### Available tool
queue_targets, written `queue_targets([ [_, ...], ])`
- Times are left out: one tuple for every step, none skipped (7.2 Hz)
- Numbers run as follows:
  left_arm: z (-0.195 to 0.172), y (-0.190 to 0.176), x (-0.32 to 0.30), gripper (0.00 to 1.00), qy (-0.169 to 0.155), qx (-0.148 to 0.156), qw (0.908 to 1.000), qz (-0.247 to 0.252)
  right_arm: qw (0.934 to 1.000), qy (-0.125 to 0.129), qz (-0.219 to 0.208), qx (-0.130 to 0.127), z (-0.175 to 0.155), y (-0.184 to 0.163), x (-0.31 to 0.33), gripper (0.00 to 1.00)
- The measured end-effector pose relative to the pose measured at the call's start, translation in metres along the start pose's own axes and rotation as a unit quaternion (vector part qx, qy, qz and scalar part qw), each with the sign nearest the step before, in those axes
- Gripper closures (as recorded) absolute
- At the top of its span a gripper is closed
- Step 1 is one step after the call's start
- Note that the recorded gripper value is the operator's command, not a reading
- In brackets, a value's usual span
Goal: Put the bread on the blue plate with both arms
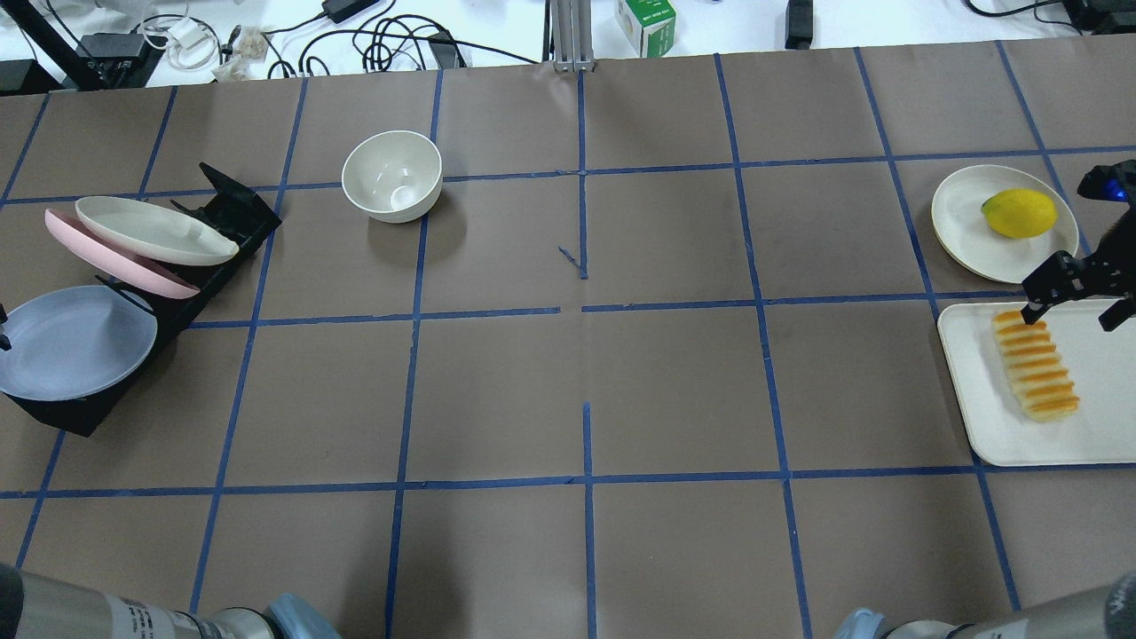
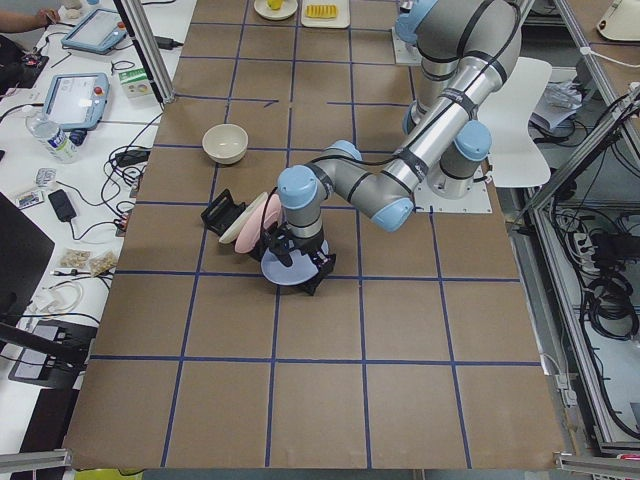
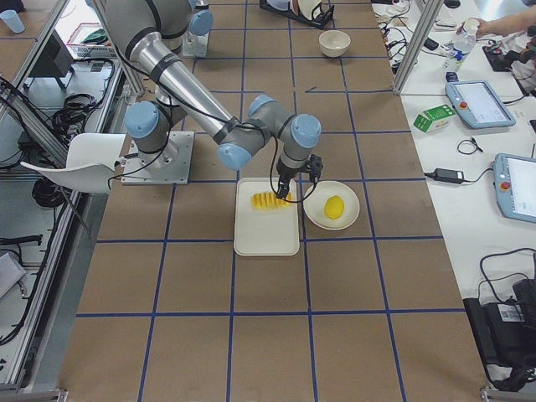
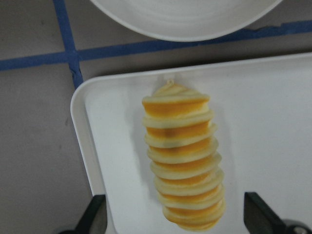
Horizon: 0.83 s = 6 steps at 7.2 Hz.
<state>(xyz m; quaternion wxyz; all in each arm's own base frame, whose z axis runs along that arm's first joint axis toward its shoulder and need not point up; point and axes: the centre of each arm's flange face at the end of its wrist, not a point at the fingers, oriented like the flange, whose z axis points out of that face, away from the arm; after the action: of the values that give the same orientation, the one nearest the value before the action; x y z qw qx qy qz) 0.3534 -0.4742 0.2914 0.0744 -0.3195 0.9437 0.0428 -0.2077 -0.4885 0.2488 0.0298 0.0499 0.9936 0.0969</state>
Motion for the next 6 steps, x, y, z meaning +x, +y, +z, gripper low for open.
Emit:
queue_targets([
  [0.005,-0.002,-0.001,0.34,-0.002,-0.003,1.0,0.001,1.0,0.002,-0.007,0.003,0.019,0.007,-0.003,0.0],
  [0.012,-0.005,-0.001,0.37,-0.001,-0.005,1.0,0.001,0.9998,0.008,-0.011,0.013,0.032,0.01,-0.006,0.0],
  [0.02,-0.007,-0.001,0.42,0.001,-0.009,1.0,0.001,0.9992,0.02,-0.016,0.032,0.038,0.009,-0.005,0.0],
  [0.026,-0.009,0.0,0.79,0.002,-0.013,0.9999,0.001,0.9981,0.032,-0.025,0.046,0.042,0.006,-0.003,0.0],
  [0.029,-0.011,0.0,1.0,0.002,-0.015,0.9999,0.001,0.9977,0.036,-0.032,0.048,0.047,0.007,-0.003,0.0],
  [0.031,-0.012,0.0,1.0,0.002,-0.016,0.9999,0.002,0.9977,0.034,-0.04,0.043,0.057,0.011,-0.006,0.05],
])
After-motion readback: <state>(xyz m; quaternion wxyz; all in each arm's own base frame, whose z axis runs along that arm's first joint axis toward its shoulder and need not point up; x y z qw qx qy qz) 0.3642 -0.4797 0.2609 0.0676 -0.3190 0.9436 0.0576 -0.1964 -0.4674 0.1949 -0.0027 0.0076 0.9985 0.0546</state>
